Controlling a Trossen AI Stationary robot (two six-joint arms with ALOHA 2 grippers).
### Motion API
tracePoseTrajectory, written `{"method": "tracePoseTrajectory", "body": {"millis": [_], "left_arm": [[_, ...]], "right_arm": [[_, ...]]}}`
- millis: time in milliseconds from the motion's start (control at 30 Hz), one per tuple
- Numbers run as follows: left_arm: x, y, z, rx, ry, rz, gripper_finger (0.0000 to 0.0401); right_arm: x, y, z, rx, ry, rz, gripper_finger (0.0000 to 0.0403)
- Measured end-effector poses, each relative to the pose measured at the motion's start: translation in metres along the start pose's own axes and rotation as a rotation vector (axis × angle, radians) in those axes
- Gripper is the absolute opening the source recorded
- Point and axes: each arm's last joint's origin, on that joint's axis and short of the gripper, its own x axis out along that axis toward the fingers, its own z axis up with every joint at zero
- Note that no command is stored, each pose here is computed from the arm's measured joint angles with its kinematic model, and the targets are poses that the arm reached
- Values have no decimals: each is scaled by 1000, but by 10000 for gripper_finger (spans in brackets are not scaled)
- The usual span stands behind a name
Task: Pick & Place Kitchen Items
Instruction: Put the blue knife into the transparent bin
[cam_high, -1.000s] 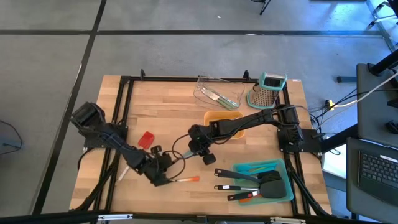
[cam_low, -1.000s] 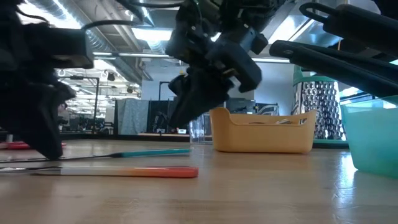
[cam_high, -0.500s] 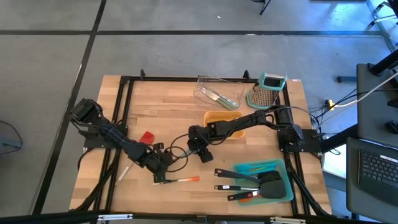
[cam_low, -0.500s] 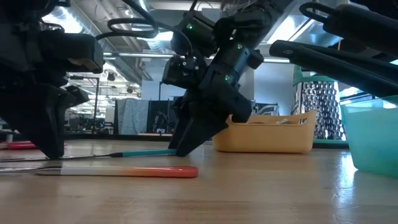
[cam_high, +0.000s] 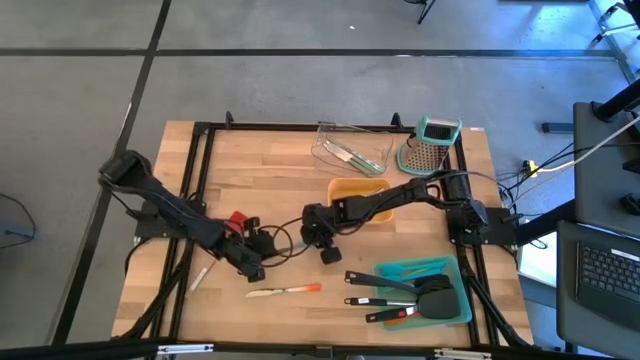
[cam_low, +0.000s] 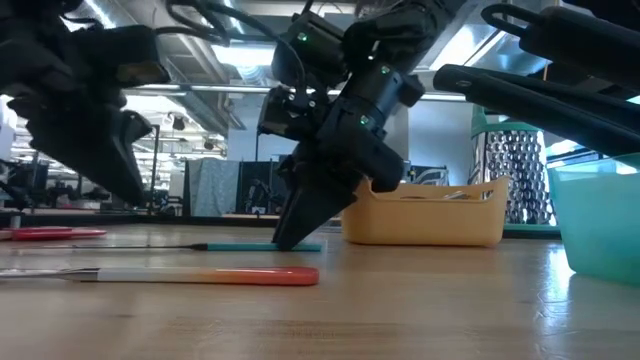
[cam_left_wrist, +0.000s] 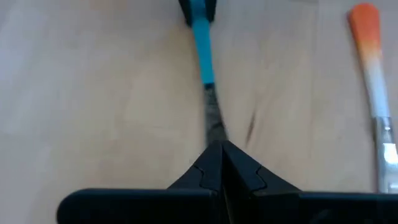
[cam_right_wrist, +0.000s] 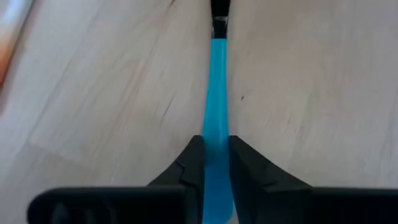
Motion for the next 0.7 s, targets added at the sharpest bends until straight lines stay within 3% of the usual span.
{"method": "tracePoseTrajectory", "body": {"millis": [233, 400, 700], "left_arm": [[-10, 5, 8, 8, -109, 72, 1], [-8, 3, 8, -16, -78, 26, 1], [-9, 3, 8, -20, -96, 44, 1]], "right_arm": [[0, 0, 0, 86, -9, 32, 46], [0, -3, 0, 165, -20, 81, 36], [-2, -2, 2, 162, -37, 114, 41]]}}
